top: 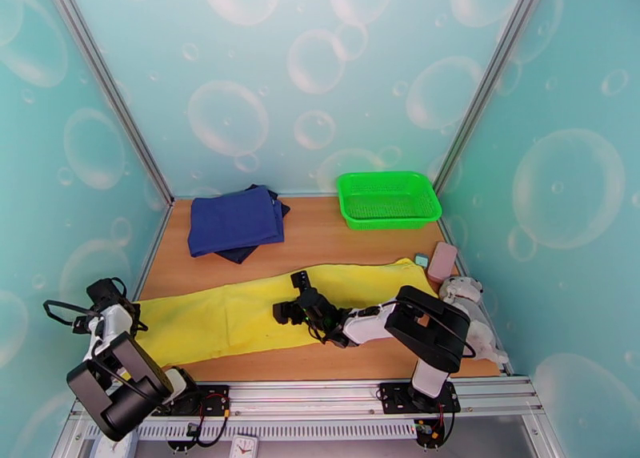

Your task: Fold and stack the trousers

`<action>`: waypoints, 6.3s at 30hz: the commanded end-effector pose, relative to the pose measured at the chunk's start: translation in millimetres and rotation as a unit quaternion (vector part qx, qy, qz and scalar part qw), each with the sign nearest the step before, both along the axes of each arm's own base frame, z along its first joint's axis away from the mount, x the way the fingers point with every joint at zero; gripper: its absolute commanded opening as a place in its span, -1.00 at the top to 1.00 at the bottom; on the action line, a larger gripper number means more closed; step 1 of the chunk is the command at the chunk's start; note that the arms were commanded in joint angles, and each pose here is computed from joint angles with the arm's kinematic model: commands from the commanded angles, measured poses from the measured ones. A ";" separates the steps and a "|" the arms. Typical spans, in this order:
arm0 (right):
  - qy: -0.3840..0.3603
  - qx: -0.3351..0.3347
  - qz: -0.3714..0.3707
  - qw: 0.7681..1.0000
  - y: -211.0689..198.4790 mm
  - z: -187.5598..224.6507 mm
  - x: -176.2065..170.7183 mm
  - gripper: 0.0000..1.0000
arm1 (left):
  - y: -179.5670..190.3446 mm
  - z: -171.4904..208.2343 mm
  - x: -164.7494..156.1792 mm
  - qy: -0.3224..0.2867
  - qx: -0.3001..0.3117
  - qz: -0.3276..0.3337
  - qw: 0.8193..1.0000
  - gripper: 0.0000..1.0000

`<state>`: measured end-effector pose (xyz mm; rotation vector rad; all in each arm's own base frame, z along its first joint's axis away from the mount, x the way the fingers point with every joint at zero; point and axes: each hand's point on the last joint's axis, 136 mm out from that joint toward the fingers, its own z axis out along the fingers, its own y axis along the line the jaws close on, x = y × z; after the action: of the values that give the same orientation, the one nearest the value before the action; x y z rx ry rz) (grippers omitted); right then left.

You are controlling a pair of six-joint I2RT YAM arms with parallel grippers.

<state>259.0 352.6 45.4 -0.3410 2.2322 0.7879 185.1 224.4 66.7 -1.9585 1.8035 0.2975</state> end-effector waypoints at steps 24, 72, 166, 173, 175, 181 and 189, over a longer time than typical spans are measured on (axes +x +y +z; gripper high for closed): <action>0.048 -0.065 -0.010 0.997 -31.0 -38.1 -14.8 -0.84 | 22.1 -3.3 44.7 0.068 0.035 0.103 0.992 0.20; 0.067 -0.065 -0.014 0.996 -31.0 -48.5 -12.7 -0.89 | 25.6 32.2 47.8 0.052 0.092 0.119 0.987 1.00; -0.001 -0.338 0.049 0.940 -44.1 -15.8 -76.6 0.29 | -220.8 -38.3 1.4 -0.035 0.043 -0.362 0.931 -0.99; -0.004 -0.343 0.048 0.938 -41.2 -13.7 -69.9 0.58 | -222.2 -40.3 1.7 -0.038 0.040 -0.365 0.929 -0.98; -0.006 -0.346 0.045 0.937 -41.4 -12.8 -68.6 0.72 | -221.5 -39.8 1.9 -0.038 0.042 -0.365 0.929 -0.98; -0.025 -0.338 0.043 0.940 -36.6 3.4 -68.4 1.00 | -217.2 -40.2 -1.6 -0.036 0.043 -0.348 0.936 -0.99; -0.053 -0.356 0.049 0.932 -35.7 27.4 -88.7 1.00 | -214.2 -37.3 -1.1 -0.054 0.039 -0.335 0.940 -0.99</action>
<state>175.1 315.8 52.8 -0.8308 2.3749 -0.0086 186.5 6.1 31.5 -1.1613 2.2198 0.0233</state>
